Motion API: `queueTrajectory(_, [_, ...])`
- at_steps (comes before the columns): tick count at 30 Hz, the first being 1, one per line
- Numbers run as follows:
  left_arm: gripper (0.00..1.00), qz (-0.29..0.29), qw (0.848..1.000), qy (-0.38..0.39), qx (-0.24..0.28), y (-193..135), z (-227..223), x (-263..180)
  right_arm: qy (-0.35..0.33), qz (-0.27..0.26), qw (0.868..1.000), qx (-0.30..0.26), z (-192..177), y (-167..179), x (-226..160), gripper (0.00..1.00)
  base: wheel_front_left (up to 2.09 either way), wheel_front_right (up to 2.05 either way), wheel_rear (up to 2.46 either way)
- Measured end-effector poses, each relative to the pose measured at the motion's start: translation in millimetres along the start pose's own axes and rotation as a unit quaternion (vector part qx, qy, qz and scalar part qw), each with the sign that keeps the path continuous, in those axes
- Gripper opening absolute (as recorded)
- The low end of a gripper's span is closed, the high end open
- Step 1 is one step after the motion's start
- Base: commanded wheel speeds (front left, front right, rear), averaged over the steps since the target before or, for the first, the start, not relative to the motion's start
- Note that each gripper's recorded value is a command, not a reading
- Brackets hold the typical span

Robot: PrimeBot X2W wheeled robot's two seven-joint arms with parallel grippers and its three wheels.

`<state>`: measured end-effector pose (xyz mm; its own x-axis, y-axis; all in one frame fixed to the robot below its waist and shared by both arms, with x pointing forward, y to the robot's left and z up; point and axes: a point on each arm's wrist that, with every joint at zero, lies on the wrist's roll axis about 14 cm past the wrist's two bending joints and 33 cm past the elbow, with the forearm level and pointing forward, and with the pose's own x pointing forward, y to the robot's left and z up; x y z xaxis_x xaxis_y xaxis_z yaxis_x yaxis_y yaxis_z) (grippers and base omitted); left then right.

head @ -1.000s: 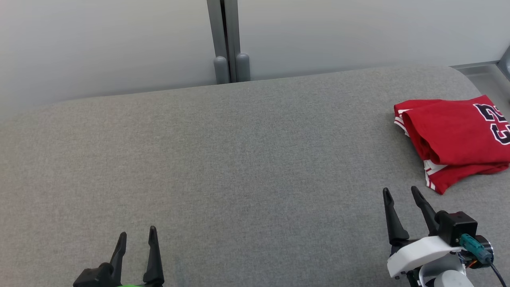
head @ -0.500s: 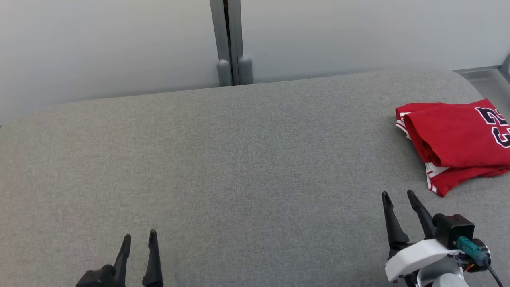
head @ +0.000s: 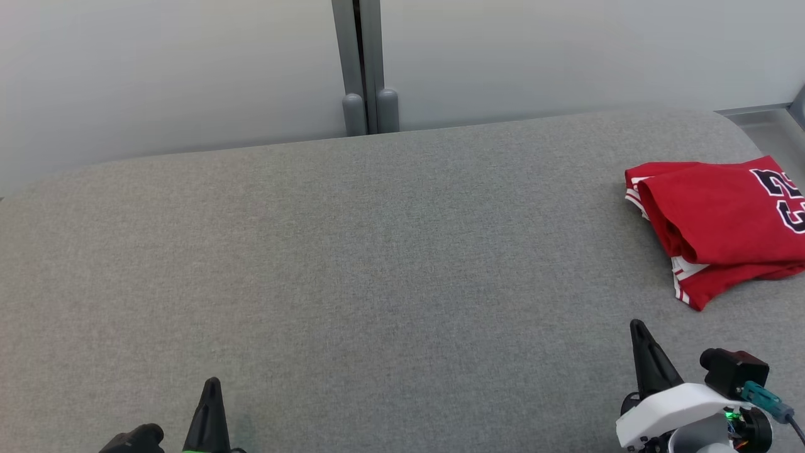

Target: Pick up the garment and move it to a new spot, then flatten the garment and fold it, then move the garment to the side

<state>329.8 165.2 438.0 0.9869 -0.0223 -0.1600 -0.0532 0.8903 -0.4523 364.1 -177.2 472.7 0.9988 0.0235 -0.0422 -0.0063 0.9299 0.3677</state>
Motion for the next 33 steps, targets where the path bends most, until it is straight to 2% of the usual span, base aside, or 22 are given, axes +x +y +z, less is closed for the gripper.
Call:
queueTrajectory(15, [0.00, 0.015, 0.994, -0.005, -0.111, 5.6, 11.9, 10.1, 0.001, -0.023, 0.993, 0.119, 4.1, -8.0, 3.1, 0.00, 0.00, 0.00, 0.00])
queueTrajectory(33, [0.00, 0.016, 0.975, -0.013, -0.220, 7.3, 25.2, 20.1, 0.000, -0.034, 0.971, 0.239, 9.3, -12.7, 7.2, 0.00, 0.00, 0.00, 0.00])
